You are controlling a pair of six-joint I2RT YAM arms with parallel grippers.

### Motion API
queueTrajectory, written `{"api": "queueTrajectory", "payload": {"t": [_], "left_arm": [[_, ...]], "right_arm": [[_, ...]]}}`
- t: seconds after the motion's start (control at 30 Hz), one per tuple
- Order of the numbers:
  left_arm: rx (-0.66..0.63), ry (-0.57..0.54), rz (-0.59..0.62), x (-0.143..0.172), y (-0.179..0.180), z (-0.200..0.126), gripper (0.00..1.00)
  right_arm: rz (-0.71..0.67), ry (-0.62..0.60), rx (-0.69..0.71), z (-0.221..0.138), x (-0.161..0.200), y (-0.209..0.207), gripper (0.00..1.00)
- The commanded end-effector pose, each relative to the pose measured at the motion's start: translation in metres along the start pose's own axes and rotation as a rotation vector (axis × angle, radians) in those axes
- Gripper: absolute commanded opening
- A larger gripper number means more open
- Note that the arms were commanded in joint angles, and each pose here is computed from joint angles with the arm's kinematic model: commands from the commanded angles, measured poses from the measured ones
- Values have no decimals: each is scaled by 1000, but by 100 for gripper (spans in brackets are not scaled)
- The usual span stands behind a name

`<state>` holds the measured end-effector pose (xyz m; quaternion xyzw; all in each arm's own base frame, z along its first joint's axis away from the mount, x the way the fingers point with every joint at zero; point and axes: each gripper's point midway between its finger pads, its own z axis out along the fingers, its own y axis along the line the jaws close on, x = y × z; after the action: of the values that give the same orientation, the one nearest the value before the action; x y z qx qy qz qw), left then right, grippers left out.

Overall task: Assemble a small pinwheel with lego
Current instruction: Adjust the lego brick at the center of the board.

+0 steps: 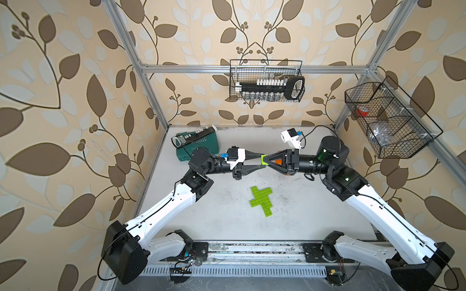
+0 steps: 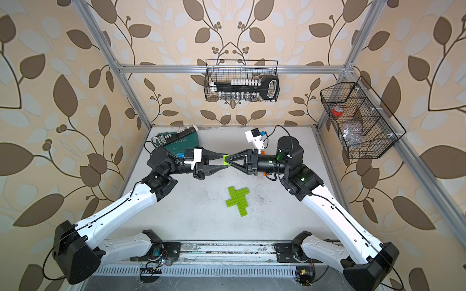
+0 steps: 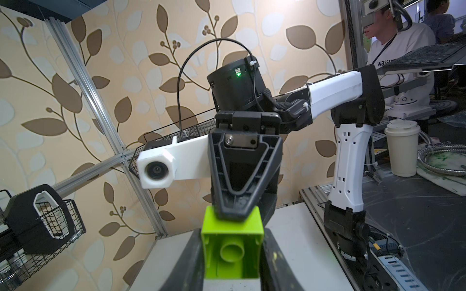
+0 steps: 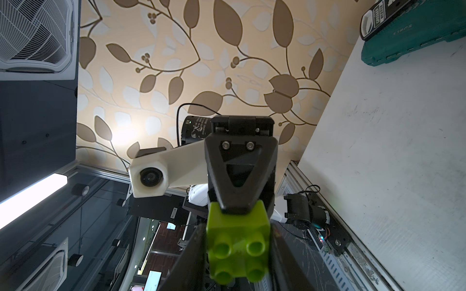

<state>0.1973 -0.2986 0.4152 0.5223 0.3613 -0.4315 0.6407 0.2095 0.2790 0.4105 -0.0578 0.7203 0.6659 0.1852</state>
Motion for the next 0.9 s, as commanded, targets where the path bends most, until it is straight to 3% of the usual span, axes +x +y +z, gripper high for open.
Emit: {"api": "queueTrajectory", "payload": {"t": [0.0,0.2,0.27,0.3,0.33,0.47,0.63,0.77,0.87], "left_arm": [[2,-24,57,-19,3,-2,0],[-6,15,15,-12,7,0,0],[-11,43,-24,-8,10,2,40],[-12,58,-46,-6,10,3,73],[-7,73,-64,-5,9,4,98],[-80,143,-126,11,9,4,99],[-277,296,-360,53,12,-5,99],[-397,568,-478,109,-15,-3,99],[-558,692,-668,148,-18,-21,99]], "right_arm": [[-8,34,-35,0,9,7,31],[-18,20,-34,-1,8,9,19],[-35,9,-20,-2,8,7,16],[-48,-2,1,-3,6,5,15],[-64,-15,34,-5,5,1,14],[-131,-92,315,-26,-1,-40,12],[-190,-126,809,-78,-1,-119,9],[-191,-73,1111,-118,9,-165,8],[-180,-15,1229,-132,20,-193,7]]}}
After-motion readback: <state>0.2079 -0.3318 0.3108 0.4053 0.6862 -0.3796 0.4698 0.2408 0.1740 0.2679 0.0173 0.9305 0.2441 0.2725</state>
